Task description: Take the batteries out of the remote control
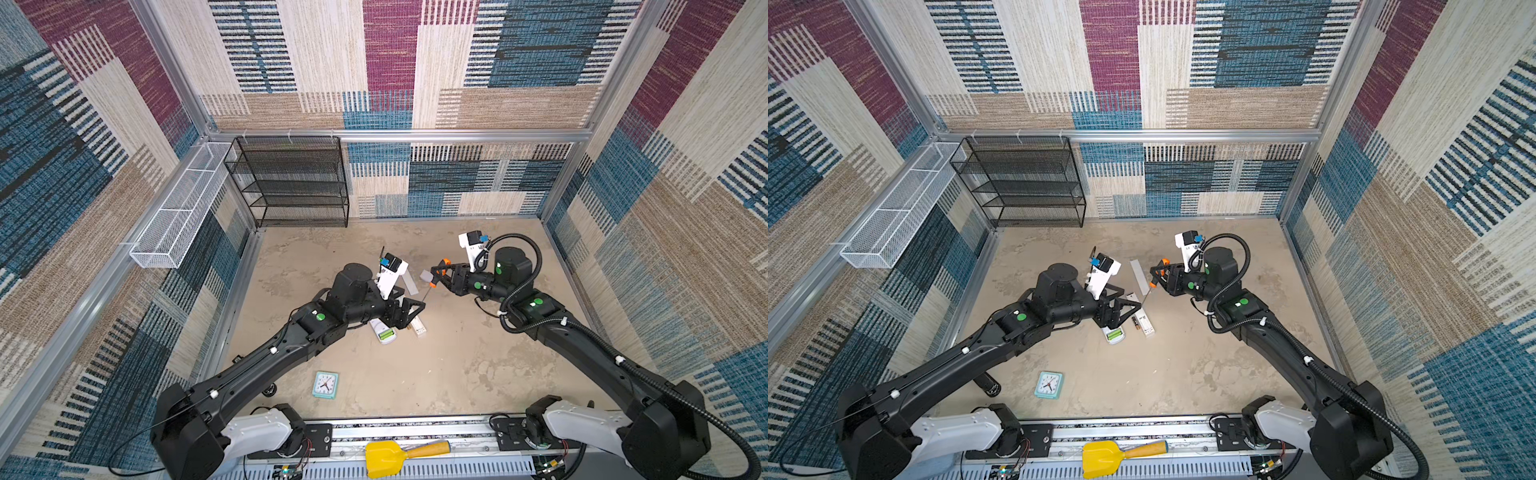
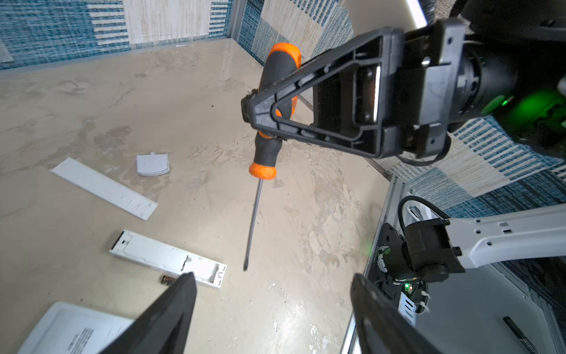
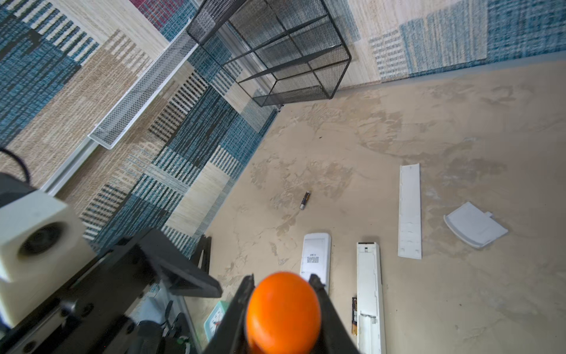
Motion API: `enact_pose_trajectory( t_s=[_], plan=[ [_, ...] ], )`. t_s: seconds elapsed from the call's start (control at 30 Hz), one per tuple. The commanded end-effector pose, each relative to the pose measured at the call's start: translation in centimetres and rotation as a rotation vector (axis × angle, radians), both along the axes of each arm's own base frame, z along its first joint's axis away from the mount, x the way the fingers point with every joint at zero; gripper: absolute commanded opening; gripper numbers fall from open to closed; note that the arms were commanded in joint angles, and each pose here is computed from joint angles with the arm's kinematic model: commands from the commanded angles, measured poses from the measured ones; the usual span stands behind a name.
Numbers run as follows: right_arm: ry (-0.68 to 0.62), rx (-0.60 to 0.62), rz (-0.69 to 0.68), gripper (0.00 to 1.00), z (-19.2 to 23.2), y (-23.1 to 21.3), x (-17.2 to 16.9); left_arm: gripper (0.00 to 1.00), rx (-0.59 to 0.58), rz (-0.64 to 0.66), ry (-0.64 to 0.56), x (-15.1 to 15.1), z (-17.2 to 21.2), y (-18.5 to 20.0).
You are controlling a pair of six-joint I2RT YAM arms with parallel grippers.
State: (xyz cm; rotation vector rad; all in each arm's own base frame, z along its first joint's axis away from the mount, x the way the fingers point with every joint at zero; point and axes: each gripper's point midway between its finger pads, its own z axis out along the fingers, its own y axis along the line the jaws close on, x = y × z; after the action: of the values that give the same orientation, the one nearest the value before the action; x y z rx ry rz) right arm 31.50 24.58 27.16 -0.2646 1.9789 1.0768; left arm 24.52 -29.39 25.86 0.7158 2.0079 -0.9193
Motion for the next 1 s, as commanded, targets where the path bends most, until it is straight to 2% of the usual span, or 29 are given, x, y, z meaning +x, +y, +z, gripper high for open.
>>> enact_pose_trajectory(
  t_s=[0.0,0.2,0.37,0.47,0.67,0.97],
  plan=[
    [-0.118,-0.019,-0.121,0.00,0.4,0.4,2.0,0.82,0.067,0.137,0.042,0.4,-2.7,3.2],
    [-0.165,-0.068,-0.049,0.00,-3.7,5.7,-0.2,0.77,0.018,0.406,0.347,0.4,-9.8,8.7],
    [-0.214,-0.131,-0.022,0.00,-5.7,8.5,-0.7,0.70,-0.090,0.532,0.528,0.7,-13.7,9.9],
    [-0.246,-0.184,0.000,0.00,-6.8,9.6,-0.6,0.65,-0.107,0.575,0.613,1.0,-15.7,10.0],
    [-0.279,-0.275,0.015,0.00,-8.5,10.4,-0.4,0.56,-0.126,0.606,0.739,1.7,-18.4,9.4],
    [-0.319,-0.361,0.019,0.00,-9.8,11.4,-0.6,0.45,-0.146,0.653,0.818,2.7,-20.4,9.0]
  ],
)
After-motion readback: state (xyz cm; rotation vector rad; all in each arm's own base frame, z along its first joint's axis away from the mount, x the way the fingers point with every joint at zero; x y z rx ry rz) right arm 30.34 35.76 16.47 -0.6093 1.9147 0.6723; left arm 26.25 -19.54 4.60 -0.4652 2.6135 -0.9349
